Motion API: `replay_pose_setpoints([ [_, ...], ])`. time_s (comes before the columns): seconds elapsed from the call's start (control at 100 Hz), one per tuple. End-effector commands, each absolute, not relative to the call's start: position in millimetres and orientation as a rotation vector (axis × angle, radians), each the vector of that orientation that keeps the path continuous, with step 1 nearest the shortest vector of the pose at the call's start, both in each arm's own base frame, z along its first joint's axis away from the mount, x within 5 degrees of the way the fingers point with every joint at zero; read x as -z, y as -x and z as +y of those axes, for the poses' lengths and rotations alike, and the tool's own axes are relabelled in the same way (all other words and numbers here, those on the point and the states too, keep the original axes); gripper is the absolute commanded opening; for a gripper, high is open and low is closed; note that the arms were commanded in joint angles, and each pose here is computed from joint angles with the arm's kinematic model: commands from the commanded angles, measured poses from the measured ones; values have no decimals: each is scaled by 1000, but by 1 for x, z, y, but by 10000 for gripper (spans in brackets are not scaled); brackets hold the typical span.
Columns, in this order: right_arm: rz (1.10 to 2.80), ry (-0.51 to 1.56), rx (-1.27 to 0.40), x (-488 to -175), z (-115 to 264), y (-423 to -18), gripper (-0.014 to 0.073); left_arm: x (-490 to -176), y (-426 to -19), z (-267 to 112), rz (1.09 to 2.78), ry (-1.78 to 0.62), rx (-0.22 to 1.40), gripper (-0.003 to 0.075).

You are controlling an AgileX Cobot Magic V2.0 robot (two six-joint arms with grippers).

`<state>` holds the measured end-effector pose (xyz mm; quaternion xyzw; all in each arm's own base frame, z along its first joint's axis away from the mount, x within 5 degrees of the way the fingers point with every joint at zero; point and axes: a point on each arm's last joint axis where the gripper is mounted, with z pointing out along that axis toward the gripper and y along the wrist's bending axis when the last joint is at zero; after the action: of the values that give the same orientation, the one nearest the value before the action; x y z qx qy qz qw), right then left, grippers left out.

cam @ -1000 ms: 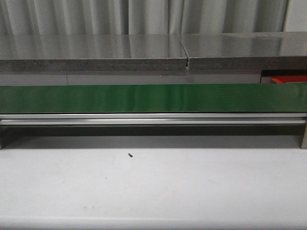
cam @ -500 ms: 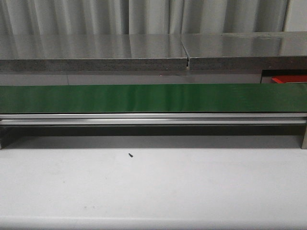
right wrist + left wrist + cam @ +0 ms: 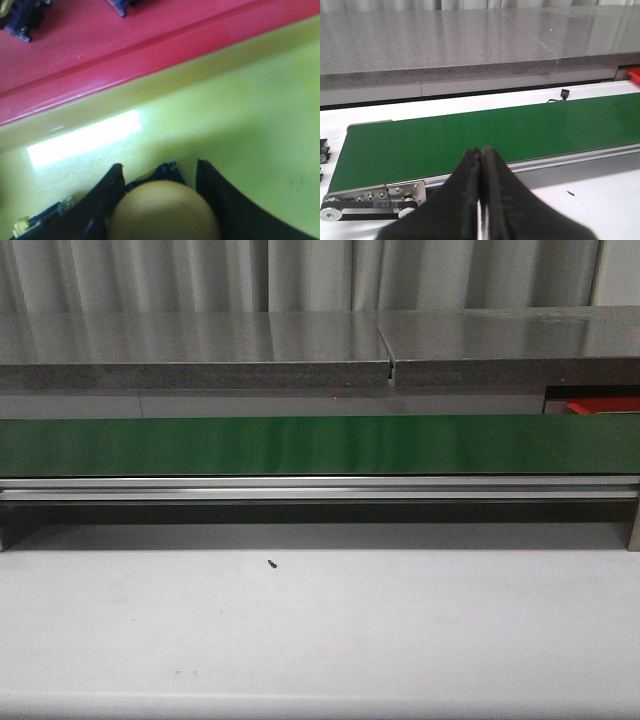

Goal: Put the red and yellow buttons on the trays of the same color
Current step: 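Place the yellow button into the yellow tray and open the right gripper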

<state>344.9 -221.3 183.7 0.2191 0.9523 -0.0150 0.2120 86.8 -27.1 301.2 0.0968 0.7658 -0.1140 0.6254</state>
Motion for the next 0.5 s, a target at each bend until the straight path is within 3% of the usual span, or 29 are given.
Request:
replay_pose_setpoints([
  [0.0, 2533, -596, 90, -215, -225, -348, 262, -315, -88, -25, 1682, -175, 265, -19],
  [0.12, 2533, -596, 89, -215, -225, -348, 501, -315, -88, -25, 1682, -175, 265, -19],
  [0.19, 2525, -599, 82, -216, -224, -348, 587, -315, -88, -25, 1682, -175, 265, -19],
  [0.32, 2488, -602, 68, -227, -219, -349, 601, -315, -88, -25, 1682, -175, 265, -19],
  [0.49, 2399, -522, 106, -263, -203, -348, 601, -315, -88, -25, 1682, -175, 265, -19],
])
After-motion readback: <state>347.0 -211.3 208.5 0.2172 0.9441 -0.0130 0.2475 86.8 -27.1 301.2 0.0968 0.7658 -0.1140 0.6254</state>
